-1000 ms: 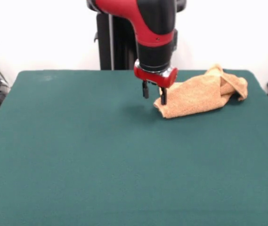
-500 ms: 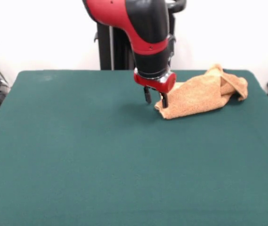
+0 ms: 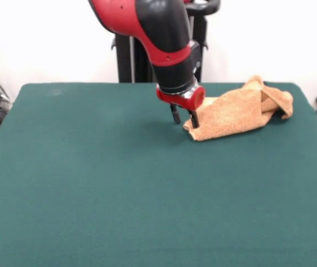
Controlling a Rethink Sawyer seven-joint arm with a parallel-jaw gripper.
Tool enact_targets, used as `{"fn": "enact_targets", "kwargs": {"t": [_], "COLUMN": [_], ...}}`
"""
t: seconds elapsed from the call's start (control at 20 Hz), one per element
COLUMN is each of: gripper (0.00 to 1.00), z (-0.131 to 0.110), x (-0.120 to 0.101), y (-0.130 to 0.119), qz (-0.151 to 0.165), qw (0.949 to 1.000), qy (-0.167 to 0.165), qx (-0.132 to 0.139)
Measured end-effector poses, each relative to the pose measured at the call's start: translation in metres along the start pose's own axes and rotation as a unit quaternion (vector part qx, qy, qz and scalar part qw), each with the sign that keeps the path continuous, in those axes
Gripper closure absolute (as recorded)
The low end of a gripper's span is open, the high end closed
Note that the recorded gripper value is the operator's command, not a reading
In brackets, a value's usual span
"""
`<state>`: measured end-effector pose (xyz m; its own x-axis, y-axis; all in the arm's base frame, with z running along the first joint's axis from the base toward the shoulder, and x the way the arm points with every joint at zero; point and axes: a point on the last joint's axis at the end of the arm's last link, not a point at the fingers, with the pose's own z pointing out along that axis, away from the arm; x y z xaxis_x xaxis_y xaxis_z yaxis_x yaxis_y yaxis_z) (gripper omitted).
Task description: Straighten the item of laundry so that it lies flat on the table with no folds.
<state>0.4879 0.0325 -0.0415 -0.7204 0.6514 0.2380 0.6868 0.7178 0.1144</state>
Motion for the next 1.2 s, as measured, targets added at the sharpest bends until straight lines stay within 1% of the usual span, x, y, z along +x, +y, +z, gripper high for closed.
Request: {"fn": "enact_targets", "kwargs": {"t": [0.25, 0.6, 0.9, 1.05, 1.2], "gripper": [0.00, 0.00, 0.00, 0.00, 0.00], "z": [0.001, 0.001, 0.001, 0.001, 0.001], "x": [0.002, 0.008, 0.011, 0.012, 0.011], "y": [-0.003, -0.008, -0.013, -0.013, -0.012], "qz": [0.000, -0.004, 0.011, 0.017, 0.033], "qw": [0.9999, 0.9984, 0.9961, 0.9954, 0.9941], "qy": [-0.007, -0.030, -0.039, -0.040, -0.034], "qx": [-0.015, -0.048, -0.078, -0.085, -0.098]}}
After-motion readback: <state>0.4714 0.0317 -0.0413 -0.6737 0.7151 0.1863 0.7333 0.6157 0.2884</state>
